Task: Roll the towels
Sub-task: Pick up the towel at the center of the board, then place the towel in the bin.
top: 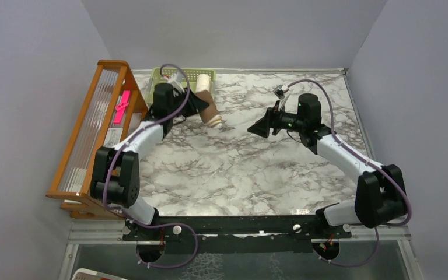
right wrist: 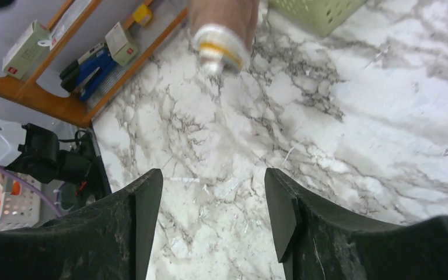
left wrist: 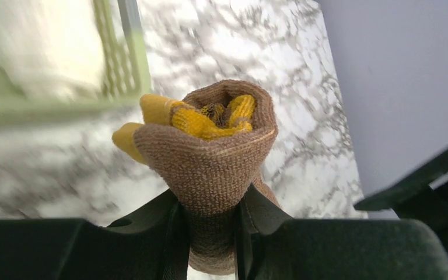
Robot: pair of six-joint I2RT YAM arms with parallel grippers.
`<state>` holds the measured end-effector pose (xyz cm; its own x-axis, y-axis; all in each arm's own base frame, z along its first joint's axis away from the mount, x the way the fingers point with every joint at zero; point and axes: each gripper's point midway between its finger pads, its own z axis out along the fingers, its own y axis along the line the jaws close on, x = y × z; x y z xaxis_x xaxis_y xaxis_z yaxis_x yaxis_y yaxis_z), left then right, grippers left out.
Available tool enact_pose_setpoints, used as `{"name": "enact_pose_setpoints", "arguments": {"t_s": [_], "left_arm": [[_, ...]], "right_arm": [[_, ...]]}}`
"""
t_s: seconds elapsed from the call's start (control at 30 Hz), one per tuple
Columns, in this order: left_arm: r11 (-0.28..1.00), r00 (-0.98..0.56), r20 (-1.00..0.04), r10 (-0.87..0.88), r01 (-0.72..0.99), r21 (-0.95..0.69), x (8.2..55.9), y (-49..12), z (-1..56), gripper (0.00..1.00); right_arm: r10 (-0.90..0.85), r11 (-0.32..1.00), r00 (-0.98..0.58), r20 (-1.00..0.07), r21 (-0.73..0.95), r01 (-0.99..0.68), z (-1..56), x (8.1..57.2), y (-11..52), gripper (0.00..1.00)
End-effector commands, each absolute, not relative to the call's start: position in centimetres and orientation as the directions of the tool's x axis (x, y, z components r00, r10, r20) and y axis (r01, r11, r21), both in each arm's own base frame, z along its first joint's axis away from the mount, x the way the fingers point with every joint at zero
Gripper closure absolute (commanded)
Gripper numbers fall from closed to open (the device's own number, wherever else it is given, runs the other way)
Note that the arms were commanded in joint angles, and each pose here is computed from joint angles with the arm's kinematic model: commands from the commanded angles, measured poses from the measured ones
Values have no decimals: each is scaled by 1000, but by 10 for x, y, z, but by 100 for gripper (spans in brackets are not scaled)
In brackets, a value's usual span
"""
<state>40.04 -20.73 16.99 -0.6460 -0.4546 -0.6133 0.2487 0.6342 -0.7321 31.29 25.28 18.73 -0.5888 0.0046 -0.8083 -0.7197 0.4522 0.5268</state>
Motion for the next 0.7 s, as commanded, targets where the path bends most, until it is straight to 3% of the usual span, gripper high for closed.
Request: {"name": "enact_pose_setpoints", "arguments": {"t_s": [0.0, 0.1, 0.3, 0.67], "left_arm": [[734, -755, -633, -173, 330, -594, 423, -175, 190, 85], [715, -767, -627, -140, 360, -599, 453, -158, 213, 85], [692, -783, -619, -58, 415, -590, 500, -133, 220, 84], [797, -635, -765, -110, 403, -449, 596, -72, 232, 86]], "right_arm": [[-18, 500, -536, -844, 457, -736, 195, 314, 244, 35], [-29, 452, -569, -822, 497, -741, 188, 304, 249, 29], [-15, 435, -570, -822, 507, -744, 181, 280, 243, 28], [-54, 437, -556, -829, 482, -760, 176, 250, 231, 28]]}}
